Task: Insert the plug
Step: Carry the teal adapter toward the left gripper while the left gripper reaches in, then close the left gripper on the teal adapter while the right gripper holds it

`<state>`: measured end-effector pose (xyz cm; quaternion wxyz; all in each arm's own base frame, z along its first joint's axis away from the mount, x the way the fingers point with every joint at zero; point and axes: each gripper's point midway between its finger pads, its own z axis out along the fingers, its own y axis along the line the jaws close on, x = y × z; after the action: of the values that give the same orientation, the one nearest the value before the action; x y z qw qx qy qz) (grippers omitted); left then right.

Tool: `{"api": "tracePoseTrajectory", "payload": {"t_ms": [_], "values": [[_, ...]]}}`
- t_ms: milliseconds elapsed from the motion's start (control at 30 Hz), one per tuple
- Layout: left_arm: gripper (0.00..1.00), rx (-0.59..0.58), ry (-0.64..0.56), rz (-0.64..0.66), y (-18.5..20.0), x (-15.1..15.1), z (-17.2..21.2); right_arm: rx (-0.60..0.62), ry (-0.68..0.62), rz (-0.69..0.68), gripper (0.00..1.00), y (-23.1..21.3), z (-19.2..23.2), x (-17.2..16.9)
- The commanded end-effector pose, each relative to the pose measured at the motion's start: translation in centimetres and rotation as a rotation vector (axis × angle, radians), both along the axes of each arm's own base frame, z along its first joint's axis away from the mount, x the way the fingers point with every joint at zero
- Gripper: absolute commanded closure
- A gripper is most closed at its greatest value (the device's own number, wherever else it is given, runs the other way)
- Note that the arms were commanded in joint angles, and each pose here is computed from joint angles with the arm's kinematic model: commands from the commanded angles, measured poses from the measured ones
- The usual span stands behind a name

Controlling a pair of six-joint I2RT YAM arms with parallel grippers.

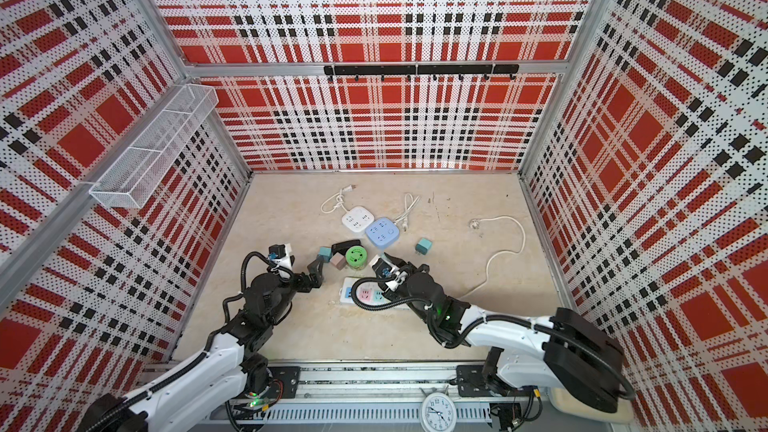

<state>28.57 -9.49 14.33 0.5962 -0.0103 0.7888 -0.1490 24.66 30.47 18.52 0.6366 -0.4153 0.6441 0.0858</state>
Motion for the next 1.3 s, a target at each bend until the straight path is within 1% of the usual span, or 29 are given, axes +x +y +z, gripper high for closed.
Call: {"api": "tracePoseTrajectory", "payload": {"t_ms": [0, 67, 167, 233, 267, 333, 367, 433, 533, 567, 600, 700, 833, 933, 1100, 1267], "values": [[0.01, -0.006, 0.019, 0.009, 0.3, -0.2, -0.6, 0.063, -0.211, 0.033, 0.91, 1.9, 5.1, 0.7], [0.01, -0.012, 0.02, -0.009, 0.0, -0.3, -0.6, 0.062, -0.216, 0.05, 0.91, 2.3, 4.5, 0.6], [0.01, -0.018, 0.015, -0.05, -0.6, -0.5, -0.4, 0.085, -0.172, 0.088, 0.94, 2.7, 3.1, -0.1], [0.01, -0.024, -0.003, -0.066, -0.8, -0.8, -0.1, 0.132, -0.147, 0.11, 0.95, 2.6, 2.5, -1.1], [0.01, -0.029, -0.017, -0.074, -0.8, -1.0, 0.1, 0.179, -0.149, 0.137, 0.94, 2.3, 2.7, -1.9], [0.01, -0.045, -0.035, -0.108, -1.3, -1.4, 0.5, 0.231, -0.18, 0.188, 0.9, 2.0, 2.8, -3.2], [0.01, -0.063, -0.038, -0.135, -1.7, -1.6, 0.7, 0.242, -0.187, 0.18, 0.91, 1.7, 2.8, -3.3], [0.0, -0.142, -0.031, -0.217, -3.1, -2.2, 1.7, 0.246, -0.155, 0.152, 0.93, 1.3, 2.5, -3.3], [0.01, -0.233, -0.026, -0.348, -5.3, -3.5, 4.1, 0.217, -0.08, 0.168, 0.97, 1.2, 1.1, -3.7], [0.03, -0.239, -0.015, -0.385, -5.8, -3.9, 4.6, 0.217, -0.071, 0.204, 0.97, 1.5, 0.9, -4.2], [0.07, -0.24, 0.001, -0.416, -6.3, -4.4, 5.1, 0.22, -0.067, 0.226, 0.96, 1.6, 0.8, -4.6], [0.12, -0.233, 0.052, -0.473, -7.2, -5.7, 6.0, 0.22, -0.06, 0.255, 0.94, 1.9, 0.6, -5.2], [0.14, -0.248, 0.034, -0.581, -8.8, -7.8, 7.4, 0.187, -0.048, 0.247, 0.96, 2.4, 0.0, -4.7], [0.15, -0.234, 0.031, -0.627, -9.6, -8.8, 8.1, 0.173, -0.055, 0.236, 0.96, 2.5, -0.4, -4.4], [0.16, -0.211, 0.056, -0.712, -11.4, -10.1, 8.0, 0.167, -0.053, 0.247, 0.96, 3.0, -0.5, -4.4], [0.16, -0.155, 0.071, -0.738, -12.7, -10.4, 7.3, 0.188, -0.061, 0.261, 0.97, 3.3, -0.4, -4.6]]}}
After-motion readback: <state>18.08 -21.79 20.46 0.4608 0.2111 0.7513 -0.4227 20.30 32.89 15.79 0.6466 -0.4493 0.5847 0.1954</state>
